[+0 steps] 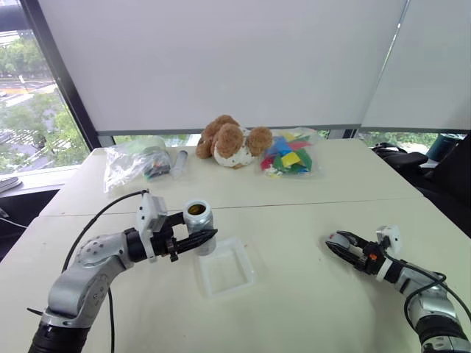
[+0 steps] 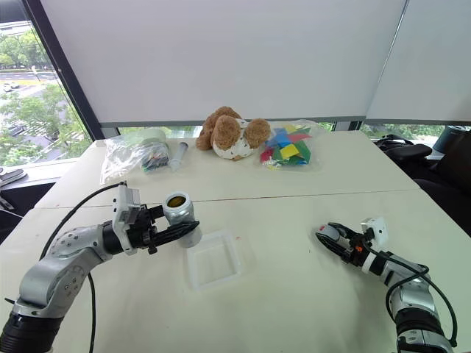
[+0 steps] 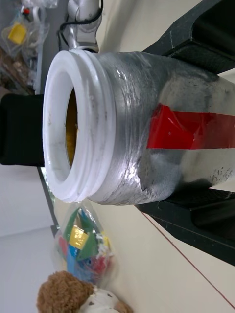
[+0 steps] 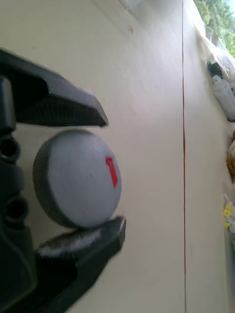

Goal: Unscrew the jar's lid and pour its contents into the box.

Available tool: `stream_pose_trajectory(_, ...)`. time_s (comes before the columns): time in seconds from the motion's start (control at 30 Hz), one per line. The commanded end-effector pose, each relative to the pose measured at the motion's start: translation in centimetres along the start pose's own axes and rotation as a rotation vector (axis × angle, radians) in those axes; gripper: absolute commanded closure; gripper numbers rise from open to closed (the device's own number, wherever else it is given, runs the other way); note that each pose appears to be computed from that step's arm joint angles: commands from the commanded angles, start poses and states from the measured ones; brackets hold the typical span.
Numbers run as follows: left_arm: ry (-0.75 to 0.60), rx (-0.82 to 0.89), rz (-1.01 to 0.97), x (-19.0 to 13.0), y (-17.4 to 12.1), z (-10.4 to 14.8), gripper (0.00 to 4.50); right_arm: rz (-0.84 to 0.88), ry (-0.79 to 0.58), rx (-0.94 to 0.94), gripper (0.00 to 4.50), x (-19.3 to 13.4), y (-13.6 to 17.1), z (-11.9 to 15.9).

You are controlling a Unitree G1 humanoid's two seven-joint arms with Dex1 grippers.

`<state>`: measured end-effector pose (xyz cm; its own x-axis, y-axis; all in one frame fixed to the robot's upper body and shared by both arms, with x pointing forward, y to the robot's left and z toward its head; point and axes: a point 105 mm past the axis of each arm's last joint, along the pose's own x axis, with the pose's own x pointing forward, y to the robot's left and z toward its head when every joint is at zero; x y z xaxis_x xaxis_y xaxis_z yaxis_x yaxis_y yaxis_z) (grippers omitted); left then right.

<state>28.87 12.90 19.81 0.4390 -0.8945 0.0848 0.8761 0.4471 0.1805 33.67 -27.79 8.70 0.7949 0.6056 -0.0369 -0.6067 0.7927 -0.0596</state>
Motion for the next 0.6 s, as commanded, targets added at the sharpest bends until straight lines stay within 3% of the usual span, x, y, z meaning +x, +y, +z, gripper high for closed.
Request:
stream_pose_trajectory(0.03,-0.002,0.031,0.006,-0.7,0.4,1.2,2.3,0.015,-0.061,-0.06,0.07,-1.2,-0.3,2.8)
stream_pose_trajectory(0.17,0.057,0.078,0.092,-2.0,2.0,0.8,2.3,0.155,-0.086,-0.137,0.07,-2.3,2.5,6.5)
stream_pose_trajectory(0.3,0.224,0.184,0.206,-3.6,3.9,-0.9,2.3,0.347,-0.09,-0.201,0.07,-1.9,7.5,8.9)
stream_pose_trajectory(0.43,0.291,0.329,0.267,-4.6,4.9,-1.3,2.3,0.52,-0.079,-0.228,0.07,-1.1,12.2,9.3)
stream_pose_trajectory(0.6,0.298,0.508,0.241,-3.8,4.2,-1.2,2.3,0.556,-0.062,-0.203,0.07,-0.5,13.7,8.8)
